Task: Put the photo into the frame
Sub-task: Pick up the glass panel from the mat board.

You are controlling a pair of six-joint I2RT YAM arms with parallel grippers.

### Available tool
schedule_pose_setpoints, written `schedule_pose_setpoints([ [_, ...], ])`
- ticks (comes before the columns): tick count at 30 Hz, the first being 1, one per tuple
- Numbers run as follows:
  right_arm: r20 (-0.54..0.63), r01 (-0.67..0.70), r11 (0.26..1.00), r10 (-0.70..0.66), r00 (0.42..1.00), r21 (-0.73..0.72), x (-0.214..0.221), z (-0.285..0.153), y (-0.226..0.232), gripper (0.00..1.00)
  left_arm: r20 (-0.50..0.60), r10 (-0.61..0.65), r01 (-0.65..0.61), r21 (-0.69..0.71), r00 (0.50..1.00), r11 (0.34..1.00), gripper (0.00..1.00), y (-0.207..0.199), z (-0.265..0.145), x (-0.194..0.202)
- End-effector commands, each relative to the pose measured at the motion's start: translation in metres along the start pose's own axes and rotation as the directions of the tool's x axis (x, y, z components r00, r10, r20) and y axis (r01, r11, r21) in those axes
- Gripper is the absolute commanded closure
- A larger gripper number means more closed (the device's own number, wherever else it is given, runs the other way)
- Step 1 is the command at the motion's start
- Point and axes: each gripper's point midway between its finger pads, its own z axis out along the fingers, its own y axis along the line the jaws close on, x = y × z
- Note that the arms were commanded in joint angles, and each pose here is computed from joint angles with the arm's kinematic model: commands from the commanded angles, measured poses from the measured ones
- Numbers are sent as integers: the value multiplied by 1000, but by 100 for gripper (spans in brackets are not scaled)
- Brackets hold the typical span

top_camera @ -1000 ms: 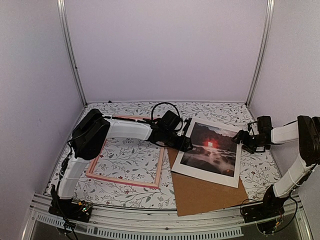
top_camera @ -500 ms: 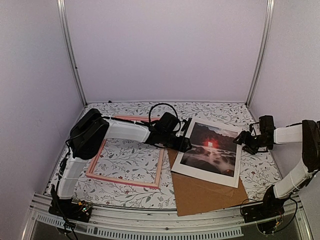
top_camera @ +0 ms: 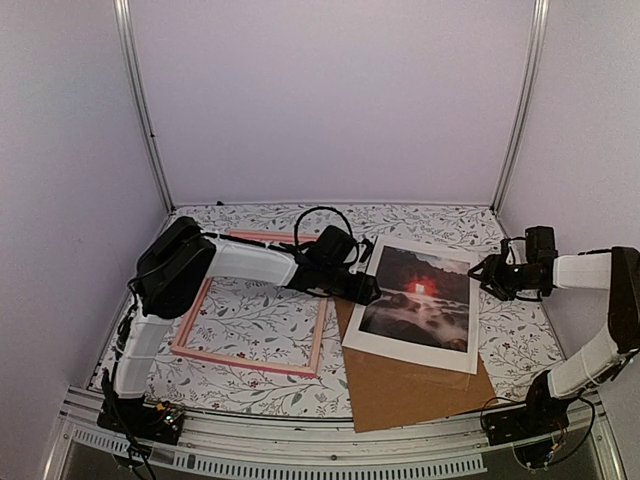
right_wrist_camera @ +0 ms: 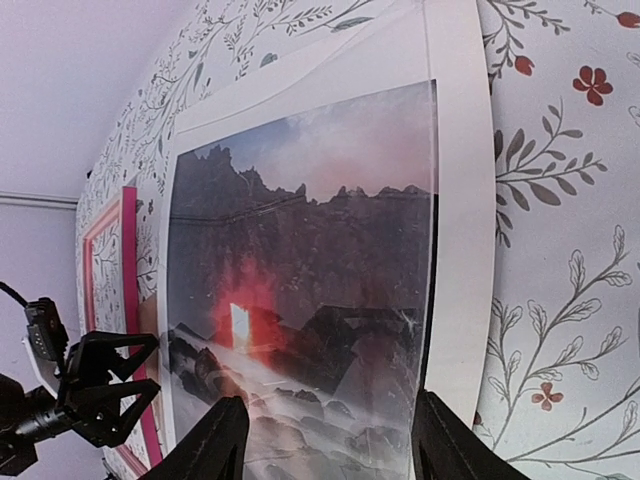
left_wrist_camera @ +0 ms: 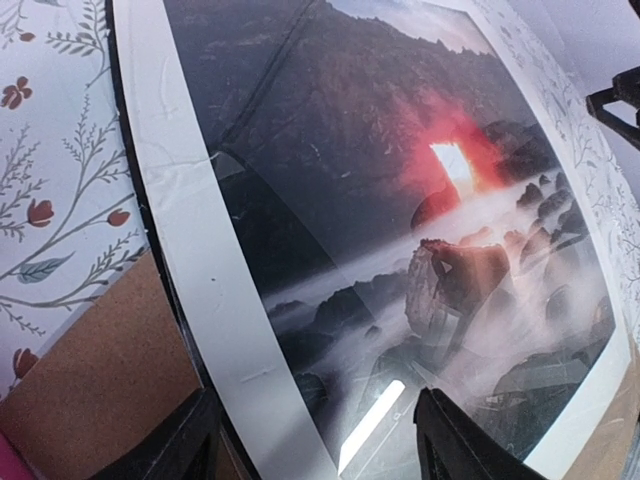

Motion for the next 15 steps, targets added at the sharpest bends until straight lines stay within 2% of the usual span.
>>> schedule_pose_setpoints([
  [1, -51, 35, 978, -46, 998, -206, 3, -6, 41, 44, -176, -47, 43, -27, 983, 999, 30, 11, 9, 63],
  [11, -46, 117, 958, -133, 990, -263, -5, -13, 46, 54, -170, -47, 42, -27, 984, 999, 30, 11, 6, 62],
  [15, -45, 122, 957, -139, 989, -262, -6, -13, 45, 62, -165, -46, 42, -27, 985, 999, 30, 11, 4, 60],
])
